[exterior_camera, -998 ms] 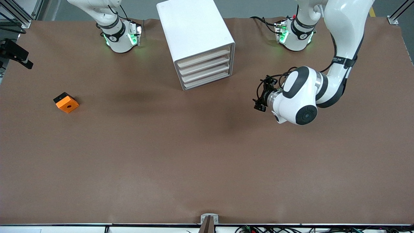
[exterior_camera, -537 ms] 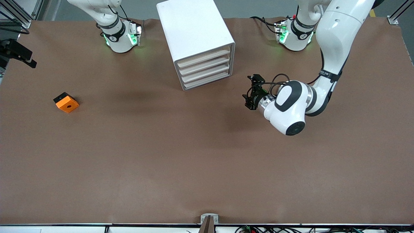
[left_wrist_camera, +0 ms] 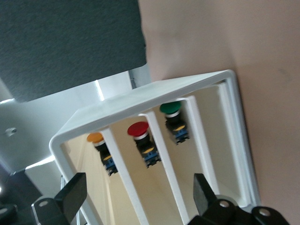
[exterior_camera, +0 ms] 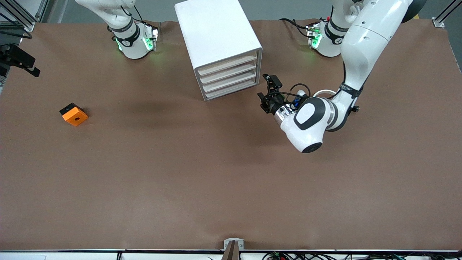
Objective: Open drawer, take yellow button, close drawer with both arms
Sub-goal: 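Close the left gripper on the front of the lowest drawer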
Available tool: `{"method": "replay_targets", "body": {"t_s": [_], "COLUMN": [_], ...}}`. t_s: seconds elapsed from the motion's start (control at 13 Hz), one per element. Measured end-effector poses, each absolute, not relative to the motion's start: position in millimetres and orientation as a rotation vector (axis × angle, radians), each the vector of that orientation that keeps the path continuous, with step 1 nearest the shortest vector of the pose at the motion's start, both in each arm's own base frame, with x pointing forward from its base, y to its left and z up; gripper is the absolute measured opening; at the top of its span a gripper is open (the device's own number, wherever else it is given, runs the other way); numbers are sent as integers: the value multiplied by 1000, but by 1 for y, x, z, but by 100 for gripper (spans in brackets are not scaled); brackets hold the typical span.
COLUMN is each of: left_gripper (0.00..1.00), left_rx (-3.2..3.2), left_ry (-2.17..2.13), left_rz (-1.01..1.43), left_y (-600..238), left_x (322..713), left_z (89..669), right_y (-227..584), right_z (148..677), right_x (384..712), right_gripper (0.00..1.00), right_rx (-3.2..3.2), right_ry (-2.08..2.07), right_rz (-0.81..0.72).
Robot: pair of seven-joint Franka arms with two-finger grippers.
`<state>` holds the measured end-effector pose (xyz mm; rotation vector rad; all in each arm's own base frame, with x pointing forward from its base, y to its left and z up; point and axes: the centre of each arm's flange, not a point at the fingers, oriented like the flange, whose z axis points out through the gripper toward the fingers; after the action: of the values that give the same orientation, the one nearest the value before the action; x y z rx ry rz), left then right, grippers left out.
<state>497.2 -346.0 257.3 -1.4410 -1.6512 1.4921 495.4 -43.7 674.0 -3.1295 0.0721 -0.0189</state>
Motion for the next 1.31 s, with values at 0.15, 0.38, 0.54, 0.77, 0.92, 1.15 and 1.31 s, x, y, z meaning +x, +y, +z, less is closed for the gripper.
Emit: {"method": "replay_targets", "body": {"t_s": [0.15, 0.38, 0.54, 0.77, 0.92, 1.15, 1.31], "left_gripper": [100, 100, 100, 84, 62, 61, 61], "left_rx": [-1370, -1294, -1280, -1295, -1303, -1290, -1264], "left_ry": [-1633, -1578, -1555, -1503, -1458, -1386, -1366], "left_rz": [1494, 1514, 1521, 1504, 1488, 1471, 1458], "left_y": [-356, -374, -383, -398, -408, -414, -414], "left_x": [489, 473, 467, 452, 440, 425, 416], "left_z": [253, 242, 238, 240, 241, 242, 236], "right_y": [-44, -44, -44, -44, -44, -44, -44], "right_z": [674, 674, 674, 674, 674, 674, 674], "right_x": [495, 496, 496, 496, 496, 496, 496], "right_gripper": [100, 100, 100, 100, 100, 100, 100], "right_rx": [-3130, -3130, -3130, -3130, -3130, -3130, -3129], "right_ry": [72, 72, 72, 72, 73, 73, 93], "right_rz": [-20, -25, -27, -27, -27, -26, -25]}}
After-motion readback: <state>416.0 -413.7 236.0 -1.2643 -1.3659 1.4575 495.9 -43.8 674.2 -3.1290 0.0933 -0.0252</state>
